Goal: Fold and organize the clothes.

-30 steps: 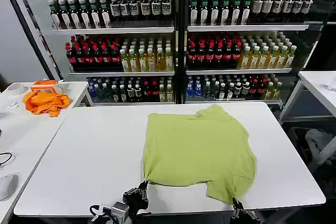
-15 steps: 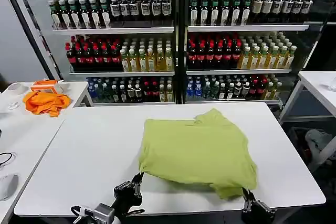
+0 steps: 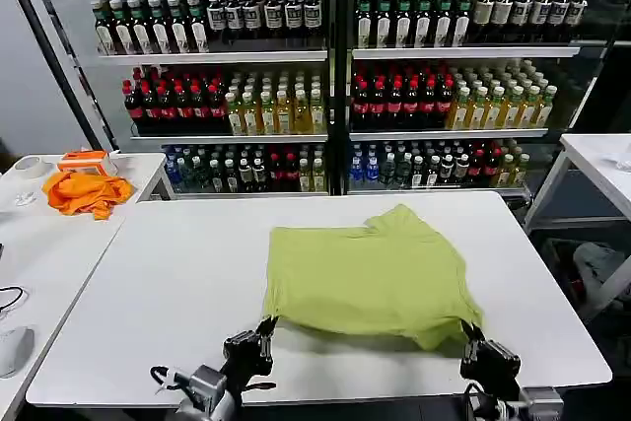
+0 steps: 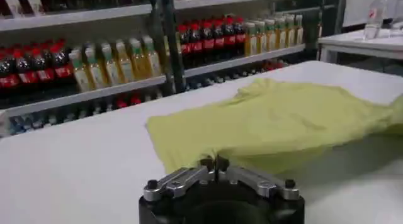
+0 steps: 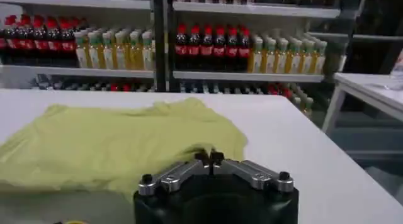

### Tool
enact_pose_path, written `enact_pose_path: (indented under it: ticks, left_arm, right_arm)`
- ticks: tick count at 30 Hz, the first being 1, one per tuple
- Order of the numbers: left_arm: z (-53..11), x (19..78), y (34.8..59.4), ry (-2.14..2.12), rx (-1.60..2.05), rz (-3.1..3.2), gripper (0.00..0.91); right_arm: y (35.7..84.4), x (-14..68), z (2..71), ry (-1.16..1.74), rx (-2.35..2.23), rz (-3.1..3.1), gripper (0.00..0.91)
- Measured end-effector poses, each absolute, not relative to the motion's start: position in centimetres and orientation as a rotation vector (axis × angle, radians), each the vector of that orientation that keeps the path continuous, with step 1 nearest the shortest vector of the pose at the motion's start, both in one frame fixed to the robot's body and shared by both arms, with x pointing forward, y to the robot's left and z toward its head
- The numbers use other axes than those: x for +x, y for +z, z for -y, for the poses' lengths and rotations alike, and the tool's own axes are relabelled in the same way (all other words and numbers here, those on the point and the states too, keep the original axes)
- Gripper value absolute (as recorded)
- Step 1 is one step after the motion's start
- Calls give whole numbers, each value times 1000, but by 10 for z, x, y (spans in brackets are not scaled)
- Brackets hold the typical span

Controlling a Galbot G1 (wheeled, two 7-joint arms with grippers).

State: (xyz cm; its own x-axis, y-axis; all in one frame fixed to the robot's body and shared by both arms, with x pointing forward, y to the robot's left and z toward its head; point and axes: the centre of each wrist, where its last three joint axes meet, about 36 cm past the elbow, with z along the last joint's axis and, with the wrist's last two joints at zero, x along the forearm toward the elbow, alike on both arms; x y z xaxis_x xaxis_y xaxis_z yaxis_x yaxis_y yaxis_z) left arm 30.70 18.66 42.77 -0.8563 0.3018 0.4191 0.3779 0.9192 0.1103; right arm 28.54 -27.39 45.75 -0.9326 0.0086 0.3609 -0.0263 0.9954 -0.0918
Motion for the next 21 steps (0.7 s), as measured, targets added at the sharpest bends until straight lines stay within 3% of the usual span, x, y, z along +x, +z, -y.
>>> enact_pose_path:
  ticks: [16, 17, 18, 19, 20, 21]
  left_arm:
    - [-181, 362, 396, -333, -460, 2654, 20]
    - [-181, 364, 395, -335, -458, 2653, 30]
    - [-181, 365, 395, -337, -456, 2653, 101]
    - [-181, 367, 395, -337, -454, 2653, 786]
    - [-182, 368, 395, -337, -453, 2653, 907]
    - [-182, 369, 395, -336, -452, 2654, 907]
  right_arm:
    - [436, 365, 290, 240, 57, 2761, 0]
    - [434, 368, 290, 244, 60, 2755, 0]
    - [432, 370, 289, 248, 64, 2749, 0]
    - [431, 372, 289, 252, 67, 2745, 484]
    - [429, 374, 288, 254, 70, 2741, 907]
    - [429, 376, 288, 255, 72, 2741, 907]
